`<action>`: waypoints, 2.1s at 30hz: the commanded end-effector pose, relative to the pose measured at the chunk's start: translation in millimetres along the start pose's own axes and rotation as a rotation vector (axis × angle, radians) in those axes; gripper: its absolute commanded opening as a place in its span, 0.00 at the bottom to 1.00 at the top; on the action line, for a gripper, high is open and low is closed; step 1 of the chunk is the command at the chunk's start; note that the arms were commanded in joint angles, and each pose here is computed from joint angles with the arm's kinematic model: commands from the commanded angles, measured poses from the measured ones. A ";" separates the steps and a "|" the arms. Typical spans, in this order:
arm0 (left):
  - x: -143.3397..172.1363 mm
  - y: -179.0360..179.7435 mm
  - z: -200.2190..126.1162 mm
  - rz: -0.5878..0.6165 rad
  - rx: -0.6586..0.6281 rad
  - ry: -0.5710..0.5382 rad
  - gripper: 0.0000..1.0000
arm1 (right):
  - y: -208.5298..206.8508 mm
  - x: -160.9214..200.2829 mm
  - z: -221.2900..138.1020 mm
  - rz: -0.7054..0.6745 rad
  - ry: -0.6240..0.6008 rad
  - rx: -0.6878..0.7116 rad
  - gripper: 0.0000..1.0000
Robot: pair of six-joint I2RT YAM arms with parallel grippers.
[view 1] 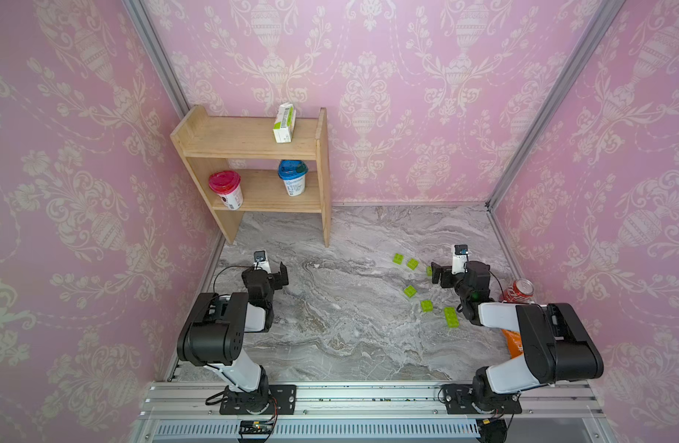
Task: Assemble the letter v with lego
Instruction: Pick up the lego brick from the center of the board.
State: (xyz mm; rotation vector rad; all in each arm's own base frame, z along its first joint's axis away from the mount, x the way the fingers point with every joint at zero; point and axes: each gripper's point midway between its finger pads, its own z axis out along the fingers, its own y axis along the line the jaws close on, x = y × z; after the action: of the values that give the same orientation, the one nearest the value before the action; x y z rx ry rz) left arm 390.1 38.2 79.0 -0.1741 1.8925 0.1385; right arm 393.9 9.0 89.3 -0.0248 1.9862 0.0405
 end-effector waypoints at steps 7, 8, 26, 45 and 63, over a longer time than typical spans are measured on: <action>0.9 4.3 1.8 -0.007 -0.021 0.007 0.99 | 0.5 -2.9 -0.3 0.011 -0.015 0.006 1.00; 0.4 4.2 1.9 -0.007 -0.021 0.006 0.99 | 0.8 -3.1 -0.2 0.010 -0.015 0.005 1.00; -7.0 6.4 0.6 -0.002 -0.044 0.000 0.96 | -9.3 -8.4 -3.1 0.043 -0.004 0.050 1.00; -62.3 -48.5 -66.5 -0.018 -0.012 0.427 0.99 | 126.3 30.4 -66.8 -0.223 0.816 -0.207 0.81; -57.3 -53.7 -79.3 -0.074 0.032 0.415 0.99 | 140.5 68.2 -29.6 -0.345 1.031 -0.337 0.67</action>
State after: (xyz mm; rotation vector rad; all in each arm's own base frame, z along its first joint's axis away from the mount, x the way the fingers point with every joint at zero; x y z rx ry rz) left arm 350.9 -20.8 164.8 -0.2645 2.2704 0.0505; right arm 341.2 149.6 41.2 -0.7082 2.9218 0.1545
